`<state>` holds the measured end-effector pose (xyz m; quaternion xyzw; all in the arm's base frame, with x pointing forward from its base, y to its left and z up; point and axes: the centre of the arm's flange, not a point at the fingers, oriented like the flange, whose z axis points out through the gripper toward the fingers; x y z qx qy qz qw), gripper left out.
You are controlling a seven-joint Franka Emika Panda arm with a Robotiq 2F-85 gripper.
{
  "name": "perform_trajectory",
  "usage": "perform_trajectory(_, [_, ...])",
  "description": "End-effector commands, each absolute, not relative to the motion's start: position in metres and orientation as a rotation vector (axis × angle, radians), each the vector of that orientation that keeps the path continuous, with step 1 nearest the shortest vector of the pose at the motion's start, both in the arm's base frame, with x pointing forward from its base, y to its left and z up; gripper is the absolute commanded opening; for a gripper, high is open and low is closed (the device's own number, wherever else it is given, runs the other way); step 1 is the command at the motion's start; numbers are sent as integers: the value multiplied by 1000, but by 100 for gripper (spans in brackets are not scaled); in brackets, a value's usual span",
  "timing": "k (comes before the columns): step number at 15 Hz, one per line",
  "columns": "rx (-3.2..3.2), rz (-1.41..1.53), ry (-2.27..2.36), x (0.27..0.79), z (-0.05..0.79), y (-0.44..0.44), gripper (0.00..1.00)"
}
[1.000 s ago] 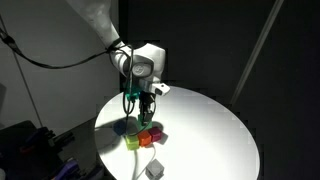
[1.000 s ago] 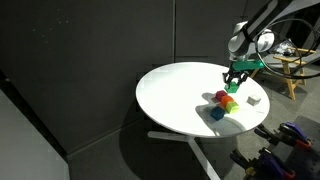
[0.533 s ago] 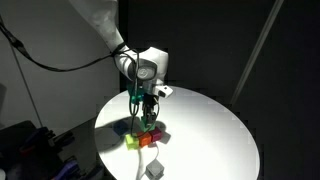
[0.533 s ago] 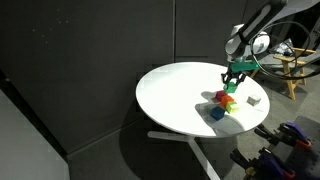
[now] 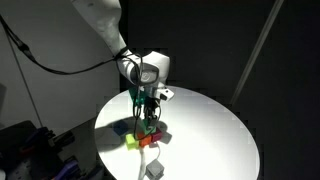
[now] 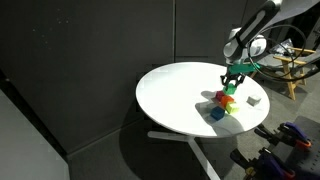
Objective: Pick up the lime green block and put it on both the orange block and the pink block
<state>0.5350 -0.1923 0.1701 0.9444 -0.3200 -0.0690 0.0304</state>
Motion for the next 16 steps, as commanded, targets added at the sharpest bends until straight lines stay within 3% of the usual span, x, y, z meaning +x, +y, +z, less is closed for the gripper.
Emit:
perform_trajectory(1, [2911,-221,-992,544,168,-201,30])
perform_trajectory(16, [2902,-241,-987,547,156,-203,30])
